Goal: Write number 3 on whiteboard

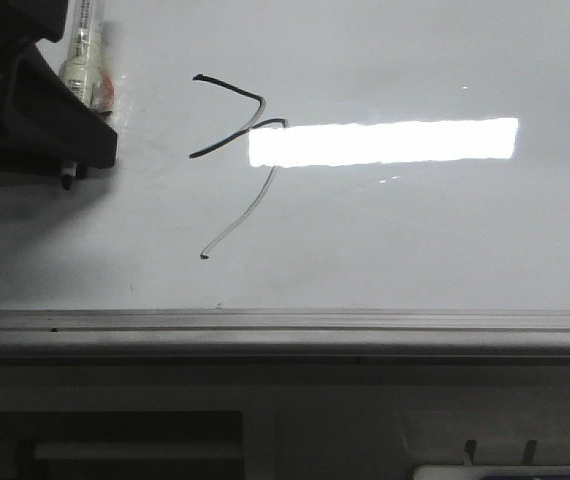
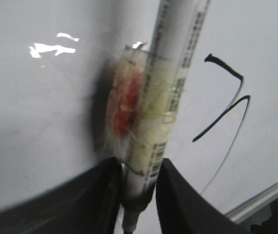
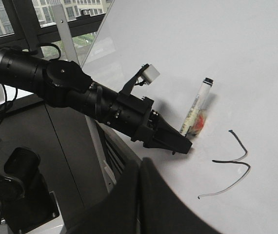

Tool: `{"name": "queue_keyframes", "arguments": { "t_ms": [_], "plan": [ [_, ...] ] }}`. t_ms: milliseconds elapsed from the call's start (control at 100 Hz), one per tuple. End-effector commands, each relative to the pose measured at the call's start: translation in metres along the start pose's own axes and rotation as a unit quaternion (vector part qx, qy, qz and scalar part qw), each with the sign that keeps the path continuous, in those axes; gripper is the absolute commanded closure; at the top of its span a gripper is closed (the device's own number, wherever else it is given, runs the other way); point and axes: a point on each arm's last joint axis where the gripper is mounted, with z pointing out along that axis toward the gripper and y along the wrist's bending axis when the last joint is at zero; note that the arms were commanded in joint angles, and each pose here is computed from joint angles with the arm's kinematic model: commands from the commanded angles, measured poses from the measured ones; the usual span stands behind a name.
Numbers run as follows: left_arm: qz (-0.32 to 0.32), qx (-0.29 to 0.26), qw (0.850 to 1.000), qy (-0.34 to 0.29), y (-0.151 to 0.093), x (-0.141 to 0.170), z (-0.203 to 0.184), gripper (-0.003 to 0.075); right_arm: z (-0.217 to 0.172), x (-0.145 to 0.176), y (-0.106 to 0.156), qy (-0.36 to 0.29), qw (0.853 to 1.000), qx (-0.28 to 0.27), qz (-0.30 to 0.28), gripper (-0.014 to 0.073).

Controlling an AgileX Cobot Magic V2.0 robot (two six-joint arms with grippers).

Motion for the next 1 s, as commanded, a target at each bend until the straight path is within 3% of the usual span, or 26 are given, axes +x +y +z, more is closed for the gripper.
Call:
{"name": "queue_keyframes", "arguments": {
  "t_ms": [0,90,300,450,520,840,920,990],
  "plan": [
    [-0.001,-0.075,0.995,-0.063,0.017,-0.013,0.005,0.0416,-0.003,-0.012,-0.002,-0.038,0.999,0.015,0.009,0.0656],
    [-0.001,-0.082,0.994,-0.070,0.018,-0.014,0.005,0.0352,-0.003,-0.013,-0.002,-0.042,0.999,0.018,0.009,0.0656],
    [-0.001,-0.088,0.993,-0.078,0.019,-0.015,0.005,0.0333,-0.003,-0.014,-0.003,-0.046,0.999,0.021,0.009,0.0656],
    [0.000,-0.085,0.993,-0.085,0.018,-0.017,0.001,0.0174,-0.003,-0.014,-0.003,-0.050,0.998,0.025,0.009,0.0656],
    [0.002,-0.079,0.992,-0.100,0.014,-0.020,-0.007,0.0137,-0.004,-0.016,-0.005,-0.059,0.998,0.034,0.006,0.0656],
    [0.039,-0.016,0.970,-0.241,-0.014,-0.035,-0.091,0.0164,-0.004,-0.017,-0.009,-0.077,0.995,0.058,-0.008,0.0656],
    [0.074,0.008,0.959,-0.275,-0.022,-0.032,-0.119,0.0237,-0.003,-0.010,-0.011,-0.066,0.996,0.064,-0.023,0.0656],
    [0.120,0.023,0.948,-0.293,-0.029,-0.025,-0.140,0.0349,-0.004,-0.001,-0.012,-0.052,0.995,0.071,-0.049,0.0656]
  ]
}}
